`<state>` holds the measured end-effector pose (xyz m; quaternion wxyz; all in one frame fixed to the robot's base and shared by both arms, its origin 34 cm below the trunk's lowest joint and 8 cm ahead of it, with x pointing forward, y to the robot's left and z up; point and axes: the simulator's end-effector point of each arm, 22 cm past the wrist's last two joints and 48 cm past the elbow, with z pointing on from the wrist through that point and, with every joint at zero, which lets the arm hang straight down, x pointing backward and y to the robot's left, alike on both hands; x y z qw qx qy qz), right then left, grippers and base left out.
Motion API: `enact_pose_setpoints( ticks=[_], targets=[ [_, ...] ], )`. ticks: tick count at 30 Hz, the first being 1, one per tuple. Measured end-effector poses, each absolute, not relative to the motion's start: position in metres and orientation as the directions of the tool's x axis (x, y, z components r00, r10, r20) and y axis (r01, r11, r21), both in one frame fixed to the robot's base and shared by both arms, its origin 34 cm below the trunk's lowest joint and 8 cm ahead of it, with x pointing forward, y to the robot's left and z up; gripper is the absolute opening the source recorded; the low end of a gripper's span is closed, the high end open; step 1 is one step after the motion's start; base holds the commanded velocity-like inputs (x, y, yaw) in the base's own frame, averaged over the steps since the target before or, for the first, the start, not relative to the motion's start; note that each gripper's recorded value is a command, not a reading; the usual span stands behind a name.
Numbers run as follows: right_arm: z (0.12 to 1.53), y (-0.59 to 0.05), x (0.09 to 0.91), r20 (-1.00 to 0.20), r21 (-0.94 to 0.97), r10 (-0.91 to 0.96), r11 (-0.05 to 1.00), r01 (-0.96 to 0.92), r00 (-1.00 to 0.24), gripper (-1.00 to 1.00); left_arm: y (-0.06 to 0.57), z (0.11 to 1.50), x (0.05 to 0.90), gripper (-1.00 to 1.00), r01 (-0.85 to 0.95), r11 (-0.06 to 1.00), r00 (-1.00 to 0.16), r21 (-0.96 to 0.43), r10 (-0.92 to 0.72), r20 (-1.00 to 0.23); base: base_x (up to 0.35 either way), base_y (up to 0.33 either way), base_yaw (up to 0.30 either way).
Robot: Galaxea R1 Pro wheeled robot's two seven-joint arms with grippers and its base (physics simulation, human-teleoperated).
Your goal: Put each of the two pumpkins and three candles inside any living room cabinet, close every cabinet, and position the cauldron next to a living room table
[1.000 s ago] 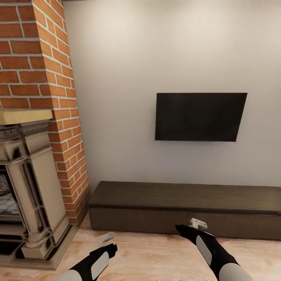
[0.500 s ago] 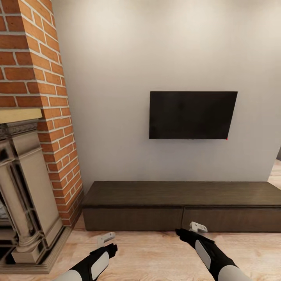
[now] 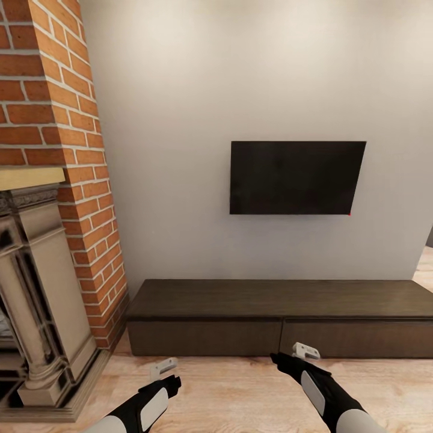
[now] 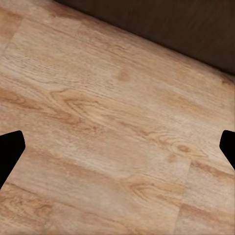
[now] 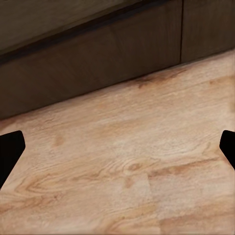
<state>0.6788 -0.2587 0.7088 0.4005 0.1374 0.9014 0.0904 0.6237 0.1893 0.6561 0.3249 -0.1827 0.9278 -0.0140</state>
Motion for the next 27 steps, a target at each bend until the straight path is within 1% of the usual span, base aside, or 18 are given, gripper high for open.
enact_pose_setpoints(
  ticks=[11,19,27],
  targets=[
    [0.7095,-0.259,0.6794,-0.7,0.275,0.323,0.945,0.177,-0.637,1.0,0.1895,0.6563,0.6238,1.0,-0.331,0.933,-0.722,-0.145,-0.349,-0.598,0.0,-0.002,0.0],
    [0.7095,-0.2586,0.6793,-0.702,0.265,0.311,0.949,0.171,-0.64,1.0,0.1906,0.6563,0.6238,1.0,-0.332,0.932,-0.721,-0.144,-0.349,-0.598,0.015,-0.127,0.0],
    [0.7096,-0.2578,0.6791,-0.703,0.26,0.305,0.951,0.166,-0.642,1.0,0.1913,0.6558,0.623,1.0,-0.333,0.932,-0.721,-0.143,-0.349,-0.598,0.19,-0.024,0.0]
  ],
)
